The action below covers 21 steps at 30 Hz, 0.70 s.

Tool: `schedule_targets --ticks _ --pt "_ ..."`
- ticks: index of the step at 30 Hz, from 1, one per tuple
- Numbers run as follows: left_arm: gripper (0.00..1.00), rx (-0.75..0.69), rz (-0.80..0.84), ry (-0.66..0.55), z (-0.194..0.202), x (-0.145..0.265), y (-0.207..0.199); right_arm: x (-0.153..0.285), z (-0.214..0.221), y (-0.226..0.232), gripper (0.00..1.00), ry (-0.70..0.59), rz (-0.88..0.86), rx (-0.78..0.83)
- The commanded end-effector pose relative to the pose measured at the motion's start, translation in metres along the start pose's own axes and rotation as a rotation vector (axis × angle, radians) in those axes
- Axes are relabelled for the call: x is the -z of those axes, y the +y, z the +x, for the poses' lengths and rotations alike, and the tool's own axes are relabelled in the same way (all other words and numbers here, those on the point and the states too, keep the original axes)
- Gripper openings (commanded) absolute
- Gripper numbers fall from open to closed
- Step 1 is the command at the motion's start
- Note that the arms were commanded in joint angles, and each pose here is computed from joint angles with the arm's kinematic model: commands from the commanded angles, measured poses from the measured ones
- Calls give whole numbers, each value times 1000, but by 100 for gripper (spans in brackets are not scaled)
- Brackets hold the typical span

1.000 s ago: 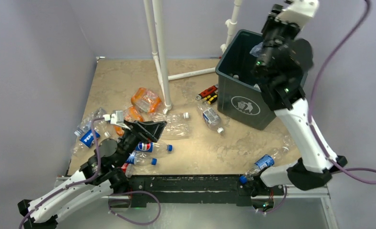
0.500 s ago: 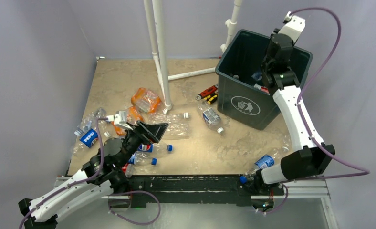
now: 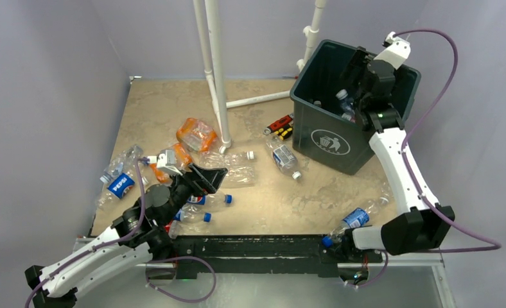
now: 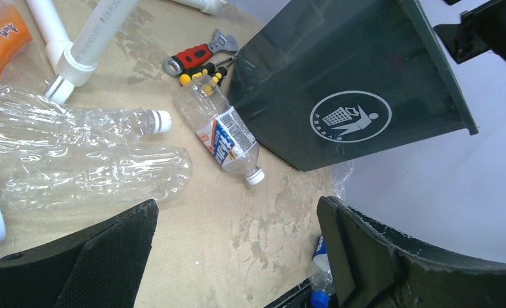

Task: Put the plastic bottles in the bin
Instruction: Place the plastic bottle in the trash bin.

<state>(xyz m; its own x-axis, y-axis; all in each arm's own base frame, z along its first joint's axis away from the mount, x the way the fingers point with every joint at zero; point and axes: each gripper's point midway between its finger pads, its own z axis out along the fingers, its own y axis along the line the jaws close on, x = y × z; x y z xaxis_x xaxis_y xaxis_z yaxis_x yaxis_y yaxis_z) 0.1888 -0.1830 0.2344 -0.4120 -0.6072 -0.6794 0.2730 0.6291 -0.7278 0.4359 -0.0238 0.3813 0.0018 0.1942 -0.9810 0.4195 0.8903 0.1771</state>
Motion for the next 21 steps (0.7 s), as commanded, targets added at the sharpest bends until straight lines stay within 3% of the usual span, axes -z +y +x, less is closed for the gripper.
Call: schedule_targets --ticks 1,4,10,15,21 --pt "96 11 -4 -34 -12 2 -5 24 -68 13 99 -151 -110 -142" --pt "98 -3 -15 -42 -16 2 -5 51 -117 19 99 -262 -195 -231" --pt "99 -64 -70 -29 -22 0 -4 185 -183 81 99 -443 -815 -285" --pt "99 -110 -88 -29 -31 4 -6 278 -157 107 99 -370 -1197 -243" --pt "99 -100 -38 -90 -43 16 -8 328 -83 113 99 -201 -1478 -142"
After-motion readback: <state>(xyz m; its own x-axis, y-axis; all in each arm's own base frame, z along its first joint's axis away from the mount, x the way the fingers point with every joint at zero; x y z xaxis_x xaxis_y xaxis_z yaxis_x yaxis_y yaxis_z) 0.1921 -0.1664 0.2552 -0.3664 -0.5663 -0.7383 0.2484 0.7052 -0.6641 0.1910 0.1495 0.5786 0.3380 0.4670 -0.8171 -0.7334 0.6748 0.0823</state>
